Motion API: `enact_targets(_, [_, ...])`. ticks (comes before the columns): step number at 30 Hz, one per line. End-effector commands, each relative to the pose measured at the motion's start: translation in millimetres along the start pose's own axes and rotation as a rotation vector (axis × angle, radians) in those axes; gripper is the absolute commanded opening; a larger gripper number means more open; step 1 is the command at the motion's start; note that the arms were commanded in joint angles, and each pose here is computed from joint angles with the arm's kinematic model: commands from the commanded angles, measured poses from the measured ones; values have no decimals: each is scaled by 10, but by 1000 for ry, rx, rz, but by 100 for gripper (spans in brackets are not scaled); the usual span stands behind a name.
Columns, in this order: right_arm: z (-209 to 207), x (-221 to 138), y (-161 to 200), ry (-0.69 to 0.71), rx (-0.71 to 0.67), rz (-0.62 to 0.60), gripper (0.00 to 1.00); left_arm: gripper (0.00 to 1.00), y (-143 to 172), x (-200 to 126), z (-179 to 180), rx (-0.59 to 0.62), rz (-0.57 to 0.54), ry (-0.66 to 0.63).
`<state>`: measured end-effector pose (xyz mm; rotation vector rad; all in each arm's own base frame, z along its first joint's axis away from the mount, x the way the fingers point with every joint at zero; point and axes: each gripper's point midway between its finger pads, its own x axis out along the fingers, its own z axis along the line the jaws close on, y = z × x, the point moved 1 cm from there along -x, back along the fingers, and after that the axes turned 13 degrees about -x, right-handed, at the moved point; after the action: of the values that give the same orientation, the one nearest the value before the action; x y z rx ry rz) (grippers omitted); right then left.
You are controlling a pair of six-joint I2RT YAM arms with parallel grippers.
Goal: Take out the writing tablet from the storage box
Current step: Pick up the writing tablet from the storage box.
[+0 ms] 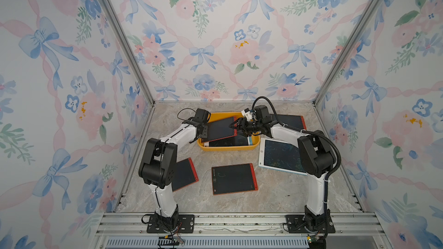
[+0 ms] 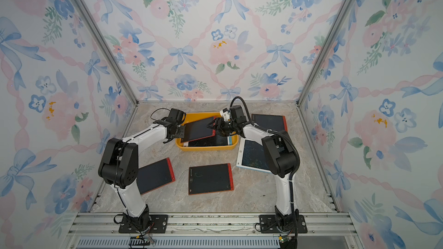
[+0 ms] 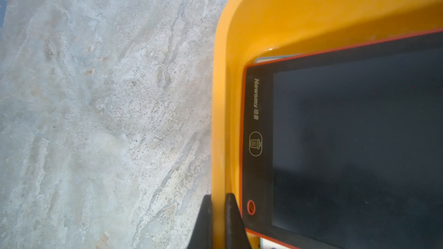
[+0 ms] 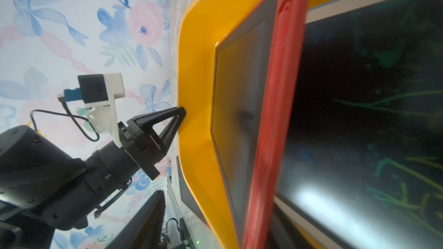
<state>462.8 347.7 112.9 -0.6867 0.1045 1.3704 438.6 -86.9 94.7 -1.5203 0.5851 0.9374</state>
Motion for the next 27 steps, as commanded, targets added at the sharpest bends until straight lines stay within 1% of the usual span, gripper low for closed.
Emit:
enact_targets(1, [52, 48, 44, 62, -51, 25, 57, 0, 27, 38, -50, 21, 10, 4])
enact_targets(5, [17, 109, 81, 99, -53, 43, 50, 0, 20, 40, -25, 14, 8, -5])
enact_targets(8, [-21, 136, 108, 134, -55, 54, 42, 0, 5, 30, -16, 10, 3, -7])
enact_targets(11, [-30, 158, 127, 142, -57, 58, 38, 0, 6, 31, -15, 9, 3, -6])
enact_targets(18, [-68, 180, 142, 156, -54, 58, 20, 0, -2, 30, 9, 5, 3, -8])
enact_targets(20, [-72, 184, 147, 158, -51, 60, 20, 0, -6, 33, 9, 3, 2, -8])
enact_targets(25, [-77, 201, 168, 166, -51, 63, 15, 0, -11, 26, 8, 3, 2, -5])
enact_targets(27, [-87, 197, 167, 174, -50, 62, 10, 0, -12, 25, 13, 1, 1, -5])
